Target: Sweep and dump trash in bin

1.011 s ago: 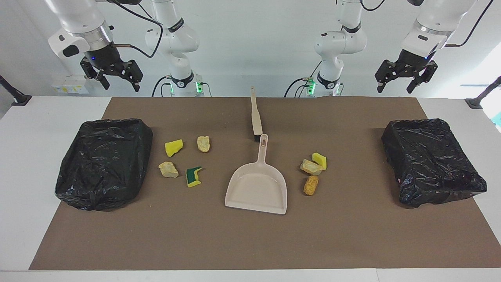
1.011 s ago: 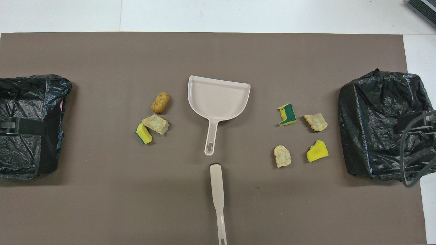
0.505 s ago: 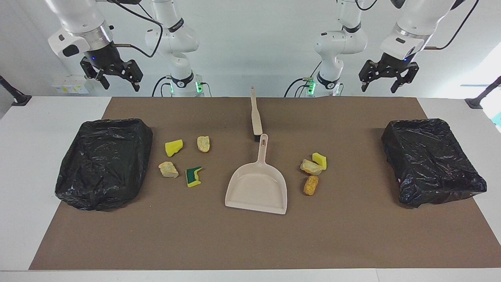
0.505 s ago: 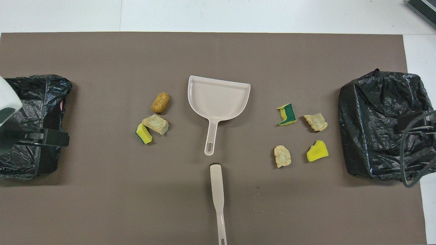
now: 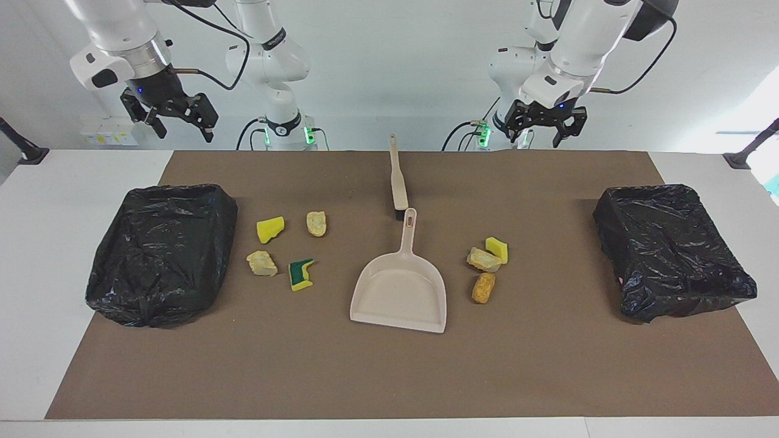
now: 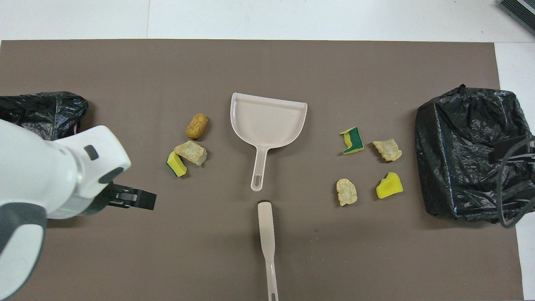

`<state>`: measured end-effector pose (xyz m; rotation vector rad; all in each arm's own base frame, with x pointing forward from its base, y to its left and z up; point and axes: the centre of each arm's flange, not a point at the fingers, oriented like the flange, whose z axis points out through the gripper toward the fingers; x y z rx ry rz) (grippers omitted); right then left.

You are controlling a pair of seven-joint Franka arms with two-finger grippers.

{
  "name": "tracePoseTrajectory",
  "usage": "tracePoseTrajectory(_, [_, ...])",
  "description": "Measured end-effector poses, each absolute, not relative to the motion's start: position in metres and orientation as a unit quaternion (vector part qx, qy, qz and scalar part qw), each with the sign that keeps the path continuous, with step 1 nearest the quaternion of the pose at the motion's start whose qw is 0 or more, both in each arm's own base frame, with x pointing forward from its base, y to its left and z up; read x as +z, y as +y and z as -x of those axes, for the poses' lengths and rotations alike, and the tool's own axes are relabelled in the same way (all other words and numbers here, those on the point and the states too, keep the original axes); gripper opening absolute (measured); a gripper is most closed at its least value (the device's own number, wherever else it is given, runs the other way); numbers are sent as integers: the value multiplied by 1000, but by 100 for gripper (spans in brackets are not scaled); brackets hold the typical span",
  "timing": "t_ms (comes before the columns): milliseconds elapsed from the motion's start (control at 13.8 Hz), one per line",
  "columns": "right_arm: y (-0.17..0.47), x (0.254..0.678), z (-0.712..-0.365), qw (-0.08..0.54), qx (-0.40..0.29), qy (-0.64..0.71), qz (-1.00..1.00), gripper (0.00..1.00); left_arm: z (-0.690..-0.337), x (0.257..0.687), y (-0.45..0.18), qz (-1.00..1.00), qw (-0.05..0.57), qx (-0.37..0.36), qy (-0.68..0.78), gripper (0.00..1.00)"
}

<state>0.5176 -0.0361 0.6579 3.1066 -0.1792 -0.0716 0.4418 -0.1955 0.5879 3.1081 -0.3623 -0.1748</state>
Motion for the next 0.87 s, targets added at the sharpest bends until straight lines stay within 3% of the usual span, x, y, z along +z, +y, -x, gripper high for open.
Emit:
tracePoseTrajectory(289, [-38,662,-528,26,19,-44,-998,100,-385,546,-290,-994,3,-37,-106,100])
tracePoseTrajectory(578, [-33,648,-536,27,12,-31,-999,100,-333,514,-353,-997,21,-17,-70,100])
tracePoseTrajectory(867, [-7,632,-547,19,5,-53,-998,100,-279,447,-406,-997,16,-26,-71,100])
